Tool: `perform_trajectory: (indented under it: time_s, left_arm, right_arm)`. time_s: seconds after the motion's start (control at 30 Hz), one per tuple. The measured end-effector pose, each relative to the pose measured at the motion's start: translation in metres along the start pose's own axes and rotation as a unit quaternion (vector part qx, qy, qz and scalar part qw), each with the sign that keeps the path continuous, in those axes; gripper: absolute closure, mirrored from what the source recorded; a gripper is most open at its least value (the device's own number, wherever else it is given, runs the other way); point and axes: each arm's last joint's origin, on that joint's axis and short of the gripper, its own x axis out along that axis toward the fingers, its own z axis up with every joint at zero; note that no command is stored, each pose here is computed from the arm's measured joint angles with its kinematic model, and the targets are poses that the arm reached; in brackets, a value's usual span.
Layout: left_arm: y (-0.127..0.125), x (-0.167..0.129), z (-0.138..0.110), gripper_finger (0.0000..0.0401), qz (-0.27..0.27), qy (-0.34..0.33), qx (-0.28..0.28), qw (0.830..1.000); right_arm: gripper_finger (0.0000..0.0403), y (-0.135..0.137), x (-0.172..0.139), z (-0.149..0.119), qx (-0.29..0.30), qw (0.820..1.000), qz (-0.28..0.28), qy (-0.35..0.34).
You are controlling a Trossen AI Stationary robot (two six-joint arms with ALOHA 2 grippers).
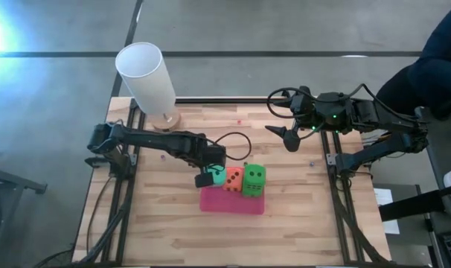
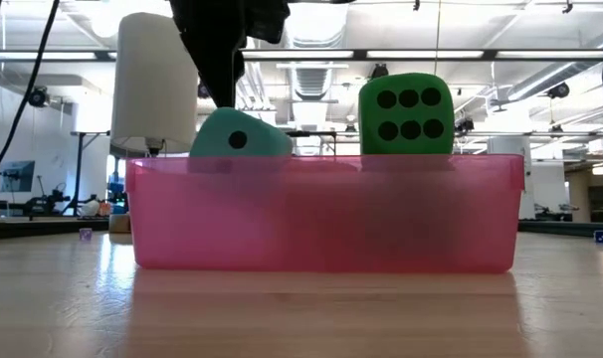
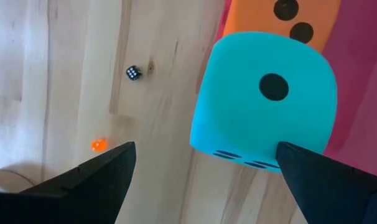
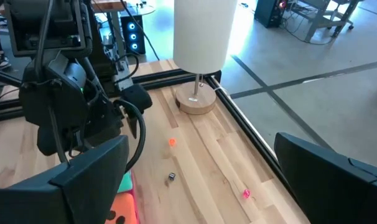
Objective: Pick & Place Dice
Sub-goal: Put the large blue dice into the pink bin
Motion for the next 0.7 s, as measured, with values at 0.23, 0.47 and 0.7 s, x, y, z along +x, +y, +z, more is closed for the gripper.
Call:
perform_trajectory:
  time_s: [0.23,0.47,0.7]
  left_arm:
    - [0.000,0.001,0.001,0.0006,-0.002,-0.006,0.000,1.000]
    - [-0.002,-0.001,0.008,0.0004,-0.011,-0.037,0.002,0.999]
    - [-0.003,0.000,0.010,0.0002,-0.016,-0.051,0.006,0.999]
  right_arm:
    - [0.0003,0.000,0.000,0.000,0.000,1.000,0.000,0.000]
    - [0.0003,0.000,0.000,0.000,0.000,1.000,0.000,0.000]
    - [0.0003,0.000,0.000,0.000,0.000,1.000,0.000,0.000]
